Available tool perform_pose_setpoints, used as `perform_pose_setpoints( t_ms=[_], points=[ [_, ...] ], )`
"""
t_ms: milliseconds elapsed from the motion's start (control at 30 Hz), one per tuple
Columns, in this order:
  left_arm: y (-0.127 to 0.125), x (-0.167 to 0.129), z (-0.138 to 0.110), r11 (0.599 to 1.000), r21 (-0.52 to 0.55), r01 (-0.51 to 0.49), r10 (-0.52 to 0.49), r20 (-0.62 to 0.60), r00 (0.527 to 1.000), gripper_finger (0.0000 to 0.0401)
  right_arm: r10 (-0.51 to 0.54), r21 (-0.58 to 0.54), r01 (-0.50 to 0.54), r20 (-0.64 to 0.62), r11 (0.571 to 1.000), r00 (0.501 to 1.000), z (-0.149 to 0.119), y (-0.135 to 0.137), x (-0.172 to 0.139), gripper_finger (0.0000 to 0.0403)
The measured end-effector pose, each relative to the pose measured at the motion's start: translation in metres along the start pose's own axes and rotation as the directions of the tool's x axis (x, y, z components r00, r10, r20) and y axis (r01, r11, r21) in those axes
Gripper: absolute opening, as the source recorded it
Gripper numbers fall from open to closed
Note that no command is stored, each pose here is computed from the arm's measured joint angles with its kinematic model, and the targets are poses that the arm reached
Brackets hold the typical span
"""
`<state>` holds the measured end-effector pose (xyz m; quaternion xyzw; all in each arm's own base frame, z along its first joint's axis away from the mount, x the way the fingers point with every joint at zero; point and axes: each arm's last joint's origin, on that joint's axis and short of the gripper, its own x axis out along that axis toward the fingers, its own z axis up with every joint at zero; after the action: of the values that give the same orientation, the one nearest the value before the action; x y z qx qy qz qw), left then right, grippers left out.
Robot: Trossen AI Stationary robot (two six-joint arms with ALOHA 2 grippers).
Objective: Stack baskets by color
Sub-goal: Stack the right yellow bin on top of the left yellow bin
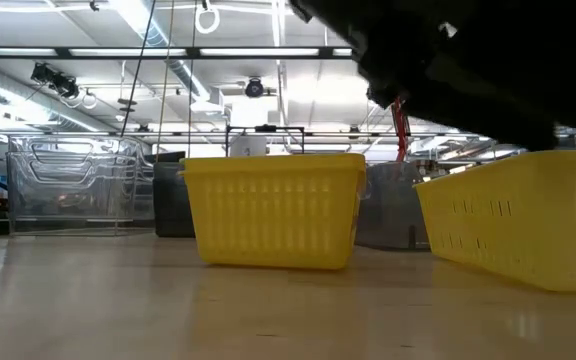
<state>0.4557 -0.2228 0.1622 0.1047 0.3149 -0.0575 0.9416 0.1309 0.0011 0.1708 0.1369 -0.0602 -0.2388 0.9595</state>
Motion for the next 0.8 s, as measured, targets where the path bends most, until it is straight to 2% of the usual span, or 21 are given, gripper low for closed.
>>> perform_pose_setpoints(
  t_ms=[300, 467, 667, 800],
  points=[
    [0.007, 0.000, -0.008, 0.997, 0.079, -0.005, 0.013, -0.096, 0.995, 0.0205, 0.000, 0.000, 0.000, 0.000, 1.000, 1.000, 0.000, 0.000, 0.000, 0.0013],
    [0.011, -0.010, 0.008, 0.988, 0.156, 0.002, 0.019, -0.136, 0.991, 0.0160, 0.000, 0.000, 0.000, 0.000, 1.000, 1.000, 0.000, 0.000, 0.000, 0.0013],
    [0.021, -0.011, 0.018, 0.990, 0.129, 0.065, -0.047, -0.136, 0.990, 0.0110, 0.000, 0.000, 0.000, 0.000, 1.000, 1.000, 0.000, 0.000, 0.000, 0.0013],
    [0.024, -0.010, 0.021, 0.996, 0.040, 0.076, -0.071, -0.108, 0.992, 0.0096, 0.000, 0.000, 0.000, 0.000, 1.000, 1.000, 0.000, 0.000, 0.000, 0.0013]
  ],
)
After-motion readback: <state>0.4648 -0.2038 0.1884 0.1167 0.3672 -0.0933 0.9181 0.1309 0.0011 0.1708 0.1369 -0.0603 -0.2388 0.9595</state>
